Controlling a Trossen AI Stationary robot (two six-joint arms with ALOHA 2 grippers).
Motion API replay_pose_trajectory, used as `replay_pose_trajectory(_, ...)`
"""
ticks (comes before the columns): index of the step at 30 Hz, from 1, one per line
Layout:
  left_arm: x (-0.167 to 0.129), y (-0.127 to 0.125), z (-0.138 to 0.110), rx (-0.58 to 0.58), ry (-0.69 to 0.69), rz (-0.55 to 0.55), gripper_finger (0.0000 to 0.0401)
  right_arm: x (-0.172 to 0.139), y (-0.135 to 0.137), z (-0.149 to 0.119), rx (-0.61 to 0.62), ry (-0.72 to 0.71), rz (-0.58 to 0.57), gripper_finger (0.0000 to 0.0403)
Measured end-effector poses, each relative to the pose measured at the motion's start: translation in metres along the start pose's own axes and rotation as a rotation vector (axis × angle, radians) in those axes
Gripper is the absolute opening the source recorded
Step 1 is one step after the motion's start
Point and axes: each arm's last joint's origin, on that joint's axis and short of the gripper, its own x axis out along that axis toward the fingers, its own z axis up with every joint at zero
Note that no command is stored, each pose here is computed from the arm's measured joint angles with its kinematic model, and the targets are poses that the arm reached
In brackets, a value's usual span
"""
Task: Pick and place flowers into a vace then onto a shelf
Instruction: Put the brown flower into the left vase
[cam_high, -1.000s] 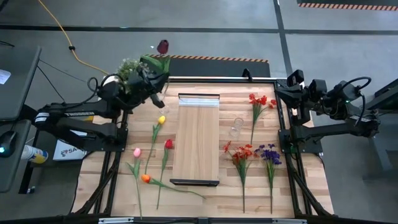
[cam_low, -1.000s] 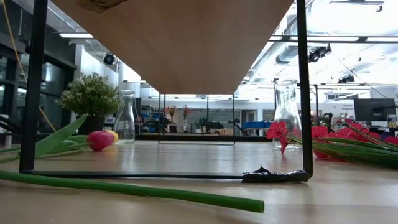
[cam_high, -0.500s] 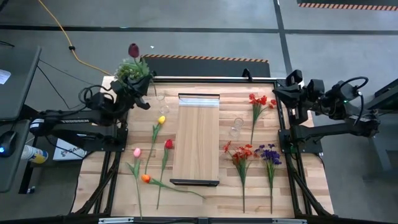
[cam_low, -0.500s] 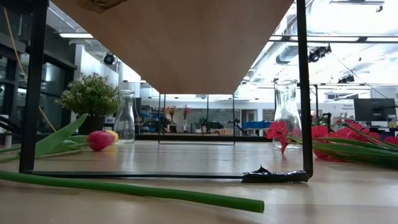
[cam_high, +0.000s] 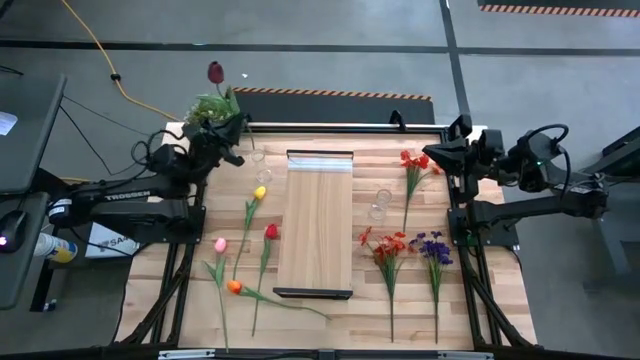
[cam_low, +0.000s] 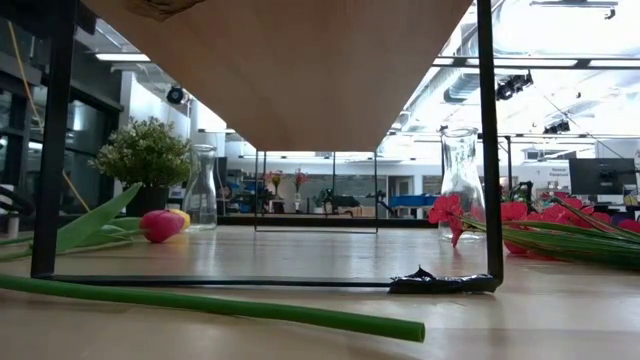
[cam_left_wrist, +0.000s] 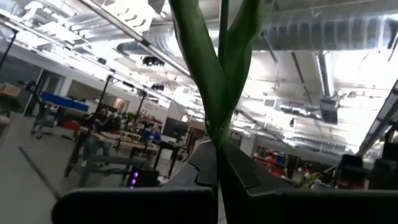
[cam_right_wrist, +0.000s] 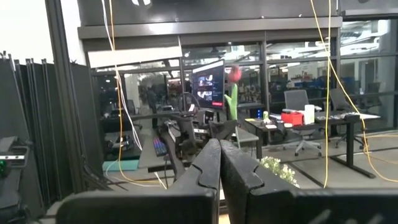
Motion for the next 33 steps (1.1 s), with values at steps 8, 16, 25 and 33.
replay_pose_trajectory(8, 0.014, 0.013, -0.021, 0.021, 0.064, 0.044, 0.0034, 0.000, 0.000, 0.000, 0.000, 0.001, 0.000, 0.0000)
replay_pose_trajectory(16, 0.022, 0.018, -0.037, 0.006, 0.109, 0.041, 0.0034, 0.000, 0.000, 0.000, -0.005, 0.000, 0.000, 0.0000)
replay_pose_trajectory(25, 0.021, 0.020, -0.044, -0.007, 0.177, 0.065, 0.0034, 0.000, 0.000, 0.000, -0.008, 0.001, 0.000, 0.0000)
replay_pose_trajectory(33, 0.017, 0.021, -0.041, -0.002, 0.201, 0.091, 0.0034, 0.000, 0.000, 0.000, -0.008, 0.001, 0.000, 0.0000)
